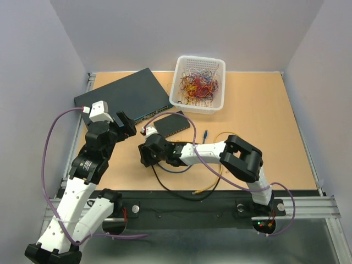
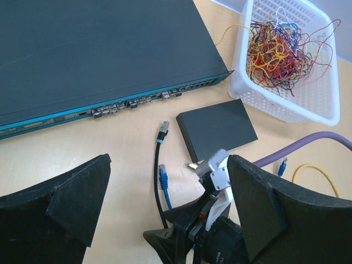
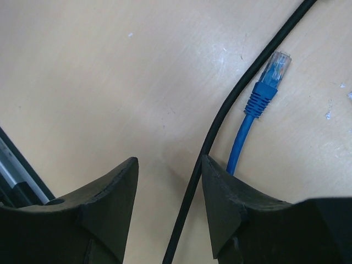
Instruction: Insert the plug into the switch port
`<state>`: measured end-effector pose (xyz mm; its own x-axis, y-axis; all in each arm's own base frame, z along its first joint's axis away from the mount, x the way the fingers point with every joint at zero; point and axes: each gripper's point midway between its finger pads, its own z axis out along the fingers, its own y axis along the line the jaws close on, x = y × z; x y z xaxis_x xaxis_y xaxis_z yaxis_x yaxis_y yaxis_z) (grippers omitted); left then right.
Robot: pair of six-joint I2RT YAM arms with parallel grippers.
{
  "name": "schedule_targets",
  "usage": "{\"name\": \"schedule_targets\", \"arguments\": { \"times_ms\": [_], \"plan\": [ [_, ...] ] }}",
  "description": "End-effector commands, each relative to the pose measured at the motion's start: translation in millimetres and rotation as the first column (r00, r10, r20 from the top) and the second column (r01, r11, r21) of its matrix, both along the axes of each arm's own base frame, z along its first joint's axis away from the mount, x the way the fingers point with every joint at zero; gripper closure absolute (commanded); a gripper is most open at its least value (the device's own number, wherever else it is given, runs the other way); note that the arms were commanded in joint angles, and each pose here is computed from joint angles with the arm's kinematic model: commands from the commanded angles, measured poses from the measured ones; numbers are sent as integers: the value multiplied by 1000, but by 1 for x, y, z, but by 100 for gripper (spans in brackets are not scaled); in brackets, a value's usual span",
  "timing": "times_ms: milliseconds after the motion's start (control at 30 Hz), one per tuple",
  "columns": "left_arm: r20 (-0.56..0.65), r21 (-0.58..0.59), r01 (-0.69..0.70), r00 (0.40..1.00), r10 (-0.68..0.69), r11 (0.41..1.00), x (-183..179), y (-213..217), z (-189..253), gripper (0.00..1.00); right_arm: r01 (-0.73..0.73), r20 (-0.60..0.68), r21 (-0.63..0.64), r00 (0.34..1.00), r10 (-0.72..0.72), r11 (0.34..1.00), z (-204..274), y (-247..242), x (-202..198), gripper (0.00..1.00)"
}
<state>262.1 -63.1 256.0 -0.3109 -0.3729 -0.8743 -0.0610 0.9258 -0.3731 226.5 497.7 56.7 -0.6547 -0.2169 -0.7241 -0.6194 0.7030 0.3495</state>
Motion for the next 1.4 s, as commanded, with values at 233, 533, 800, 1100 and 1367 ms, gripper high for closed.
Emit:
{"name": "schedule_targets", "arguments": {
  "times_ms": [233, 533, 800, 1100, 1367],
  "plan": [
    [34, -5, -31, 999, 31, 1000, 3, 5, 10, 2, -9, -3, -23, 1000, 9, 1000, -16, 10, 3, 56],
    [30, -37, -24, 999, 25, 999, 5, 1, 8, 3, -3, 14, -61, 1000, 4, 998, -14, -3, 3, 96],
    [-2, -141, 38, 999, -39, 989, 14, -22, -9, 8, -39, 65, -78, 997, 44, 996, 12, -38, -11, 100],
    [-54, -209, 44, 997, -57, 977, 25, -36, -43, 12, -40, 134, -25, 990, 43, 999, 60, -65, -32, 100],
    [-18, -229, 74, 997, -80, 971, 40, -46, -34, 13, -84, 139, 57, 987, 75, 995, 100, -68, -60, 99]
  ]
}}
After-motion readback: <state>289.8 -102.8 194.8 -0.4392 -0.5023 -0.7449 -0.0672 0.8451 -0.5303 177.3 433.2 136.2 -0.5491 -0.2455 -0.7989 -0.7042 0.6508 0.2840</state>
